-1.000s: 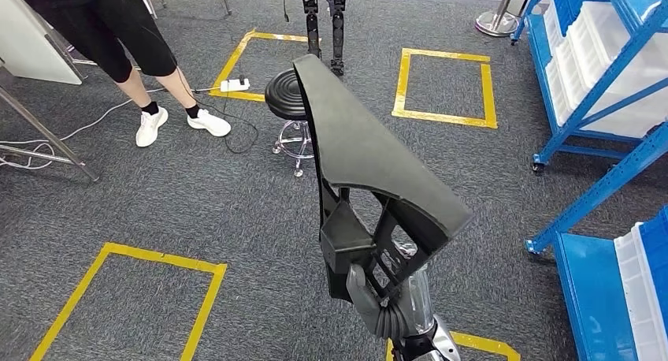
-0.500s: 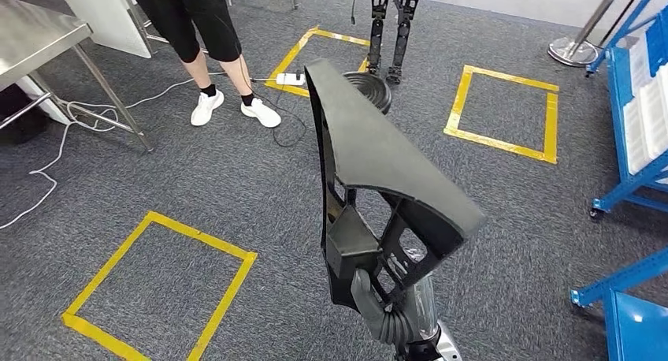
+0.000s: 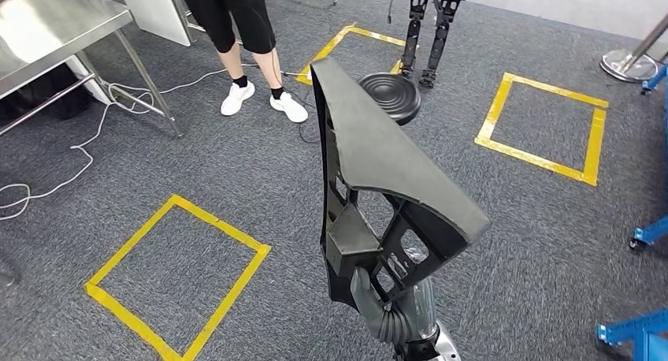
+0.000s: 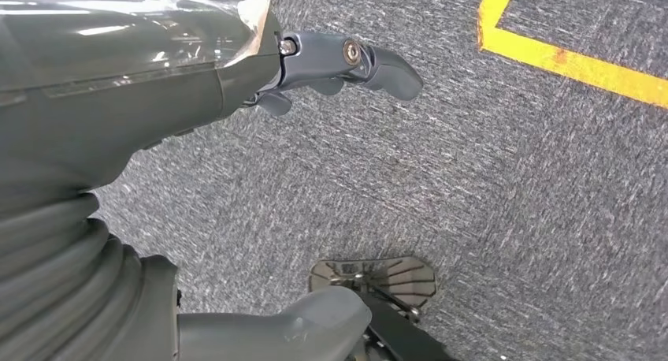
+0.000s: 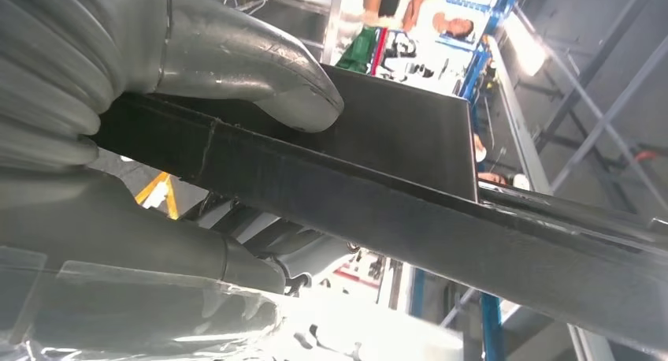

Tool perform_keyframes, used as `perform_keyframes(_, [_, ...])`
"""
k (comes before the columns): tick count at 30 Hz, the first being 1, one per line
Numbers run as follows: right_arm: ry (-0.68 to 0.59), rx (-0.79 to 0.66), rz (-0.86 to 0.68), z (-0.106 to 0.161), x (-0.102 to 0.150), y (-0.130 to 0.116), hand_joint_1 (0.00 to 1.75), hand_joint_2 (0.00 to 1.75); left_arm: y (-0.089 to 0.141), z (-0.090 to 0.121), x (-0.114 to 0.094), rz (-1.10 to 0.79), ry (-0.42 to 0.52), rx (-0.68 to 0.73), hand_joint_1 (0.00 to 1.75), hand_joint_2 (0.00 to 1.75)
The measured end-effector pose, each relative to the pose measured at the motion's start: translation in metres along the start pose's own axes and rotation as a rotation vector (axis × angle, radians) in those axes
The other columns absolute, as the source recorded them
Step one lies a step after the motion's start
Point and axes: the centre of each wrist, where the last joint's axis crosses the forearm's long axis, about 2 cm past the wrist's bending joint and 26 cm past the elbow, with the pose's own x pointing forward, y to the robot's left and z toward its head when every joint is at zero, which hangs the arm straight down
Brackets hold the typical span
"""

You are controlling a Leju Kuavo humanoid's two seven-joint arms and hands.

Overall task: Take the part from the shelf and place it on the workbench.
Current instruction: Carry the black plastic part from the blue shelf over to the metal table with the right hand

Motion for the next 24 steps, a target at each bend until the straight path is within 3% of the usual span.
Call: perform_keyframes(24, [0.011,-0.007,-0.003,0.0040,-0.0005,-0.0014,1.75,1.75,-0.0002,0.0016,-0.0024,0.025,0.008,0.000,0.00,1.75])
